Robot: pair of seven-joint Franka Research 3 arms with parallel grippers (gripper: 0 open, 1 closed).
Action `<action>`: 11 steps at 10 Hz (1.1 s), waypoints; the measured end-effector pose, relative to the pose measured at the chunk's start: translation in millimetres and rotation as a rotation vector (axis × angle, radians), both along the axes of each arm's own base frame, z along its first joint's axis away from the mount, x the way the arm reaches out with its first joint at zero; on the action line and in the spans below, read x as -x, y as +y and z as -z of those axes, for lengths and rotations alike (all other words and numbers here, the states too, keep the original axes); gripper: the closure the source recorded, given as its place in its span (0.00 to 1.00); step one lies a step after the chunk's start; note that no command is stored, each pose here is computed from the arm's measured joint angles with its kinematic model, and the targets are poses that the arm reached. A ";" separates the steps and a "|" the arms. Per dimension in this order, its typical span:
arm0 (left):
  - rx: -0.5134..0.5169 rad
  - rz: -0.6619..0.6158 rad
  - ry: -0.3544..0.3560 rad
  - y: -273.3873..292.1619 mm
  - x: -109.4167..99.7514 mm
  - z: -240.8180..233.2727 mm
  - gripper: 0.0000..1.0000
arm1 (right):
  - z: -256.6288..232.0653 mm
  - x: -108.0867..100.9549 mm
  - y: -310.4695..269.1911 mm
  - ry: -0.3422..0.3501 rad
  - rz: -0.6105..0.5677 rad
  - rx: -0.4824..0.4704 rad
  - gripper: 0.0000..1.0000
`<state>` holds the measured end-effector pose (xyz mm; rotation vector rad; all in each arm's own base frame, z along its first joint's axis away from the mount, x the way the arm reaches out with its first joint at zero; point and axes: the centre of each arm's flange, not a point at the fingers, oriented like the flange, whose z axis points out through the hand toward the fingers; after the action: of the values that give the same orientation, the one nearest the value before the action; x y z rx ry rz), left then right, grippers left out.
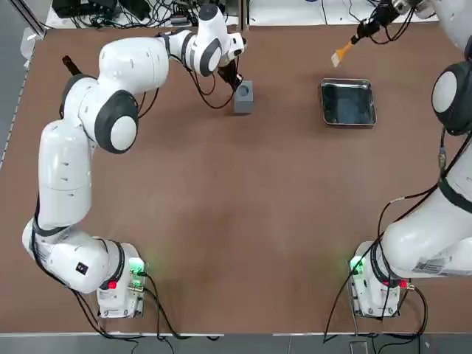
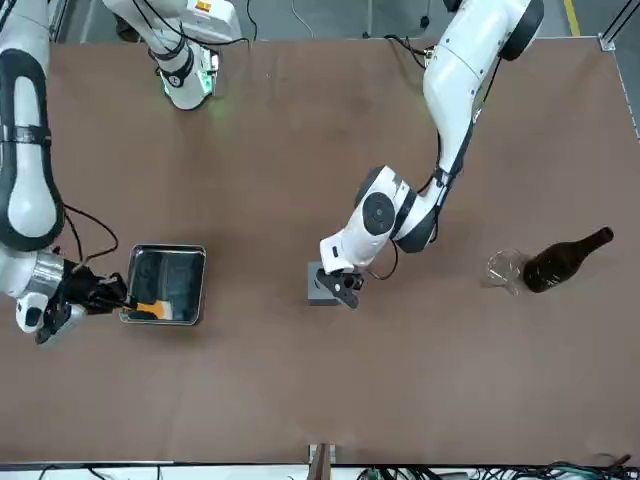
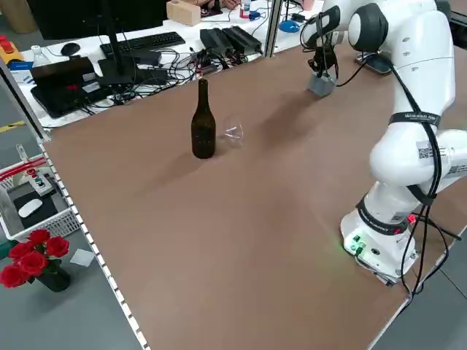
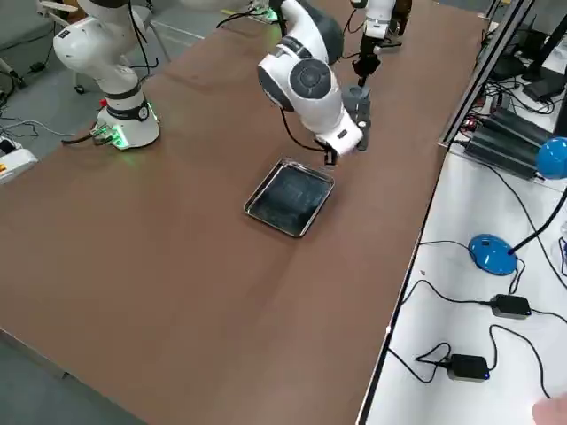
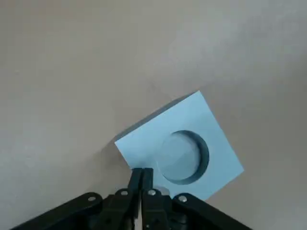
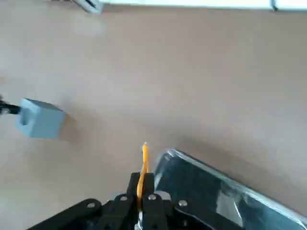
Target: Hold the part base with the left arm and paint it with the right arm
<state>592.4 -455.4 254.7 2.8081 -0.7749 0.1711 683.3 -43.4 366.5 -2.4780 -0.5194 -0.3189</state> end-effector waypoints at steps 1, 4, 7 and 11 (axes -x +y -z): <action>0.000 0.000 0.000 0.2 -0.1 0.0 0.93 | 7.1 -2.7 10.3 -0.073 -0.058 -0.079 0.95; 0.000 0.000 0.000 0.0 0.0 0.0 0.93 | 39.2 -8.2 39.5 -0.282 -0.214 -0.237 0.95; 0.000 0.001 0.000 -0.4 0.2 -0.1 0.93 | 101.5 -8.9 85.3 -0.517 -0.327 -0.404 0.95; 0.000 0.001 0.000 -0.4 0.3 0.0 0.93 | 166.2 6.7 159.0 -0.671 -0.503 -0.498 0.95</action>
<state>592.1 -455.8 254.7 2.8077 -0.7759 0.1712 676.6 115.6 200.4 -1.6497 -1.1438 -0.9455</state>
